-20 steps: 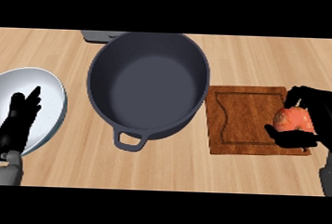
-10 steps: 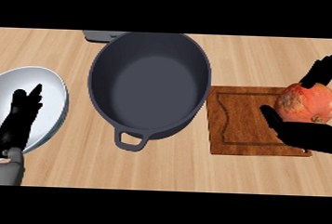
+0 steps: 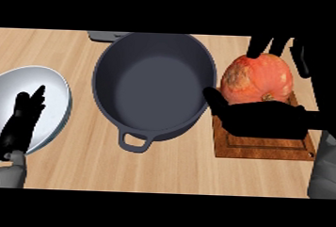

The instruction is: Pick the squash from the cutting board and place it in the pot

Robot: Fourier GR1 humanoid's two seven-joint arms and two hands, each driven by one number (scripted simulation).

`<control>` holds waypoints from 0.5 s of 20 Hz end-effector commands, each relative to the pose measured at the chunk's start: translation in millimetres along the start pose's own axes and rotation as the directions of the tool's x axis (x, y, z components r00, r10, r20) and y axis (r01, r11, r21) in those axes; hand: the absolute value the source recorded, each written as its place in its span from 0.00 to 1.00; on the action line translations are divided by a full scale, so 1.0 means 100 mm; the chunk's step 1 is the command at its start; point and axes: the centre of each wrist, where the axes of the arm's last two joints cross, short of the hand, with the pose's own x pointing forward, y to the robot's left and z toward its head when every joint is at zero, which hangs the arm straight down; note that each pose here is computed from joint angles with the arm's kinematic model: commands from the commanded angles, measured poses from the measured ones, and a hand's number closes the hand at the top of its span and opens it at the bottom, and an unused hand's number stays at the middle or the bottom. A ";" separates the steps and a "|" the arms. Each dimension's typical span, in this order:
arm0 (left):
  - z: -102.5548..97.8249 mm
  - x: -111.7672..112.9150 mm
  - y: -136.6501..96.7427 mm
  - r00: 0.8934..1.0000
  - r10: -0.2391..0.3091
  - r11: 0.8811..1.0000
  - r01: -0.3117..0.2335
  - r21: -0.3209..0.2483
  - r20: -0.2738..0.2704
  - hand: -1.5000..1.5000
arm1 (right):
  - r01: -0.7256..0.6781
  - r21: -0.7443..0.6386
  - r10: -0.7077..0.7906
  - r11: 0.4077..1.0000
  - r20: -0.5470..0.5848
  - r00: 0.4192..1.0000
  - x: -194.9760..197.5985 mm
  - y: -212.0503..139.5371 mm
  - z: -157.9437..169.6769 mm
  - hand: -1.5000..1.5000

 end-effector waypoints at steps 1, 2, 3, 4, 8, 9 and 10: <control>-0.11 0.08 0.23 1.000 0.001 1.000 -0.001 -0.006 0.000 0.50 | 0.009 0.076 -0.008 0.997 -0.016 1.000 0.30 0.14 -0.27 1.00; 0.01 0.03 -0.06 1.000 -0.007 1.000 0.007 0.002 -0.001 0.50 | 0.001 0.077 0.001 0.997 -0.030 1.000 0.46 0.27 -0.28 1.00; -0.04 -0.05 0.00 1.000 0.003 1.000 -0.003 -0.023 0.007 0.50 | 0.006 0.103 -0.003 0.995 -0.028 1.000 0.61 0.34 -0.33 1.00; 0.04 -0.07 0.08 1.000 -0.006 1.000 0.006 -0.006 0.012 0.50 | 0.035 0.121 -0.030 0.992 -0.041 0.999 0.57 0.32 -0.42 1.00; -0.10 0.05 0.06 1.000 0.004 1.000 -0.004 -0.006 0.002 0.50 | 0.041 0.192 -0.029 0.980 -0.065 0.997 0.57 0.63 -0.63 1.00; 0.13 -0.15 0.03 1.000 0.009 1.000 -0.009 -0.016 0.000 0.50 | 0.021 0.209 -0.006 0.978 -0.072 0.997 0.68 0.72 -0.59 1.00; 0.09 -0.01 -0.23 1.000 0.011 1.000 -0.011 -0.003 0.011 0.50 | 0.028 0.231 -0.014 0.973 -0.063 0.998 0.60 0.74 -0.69 1.00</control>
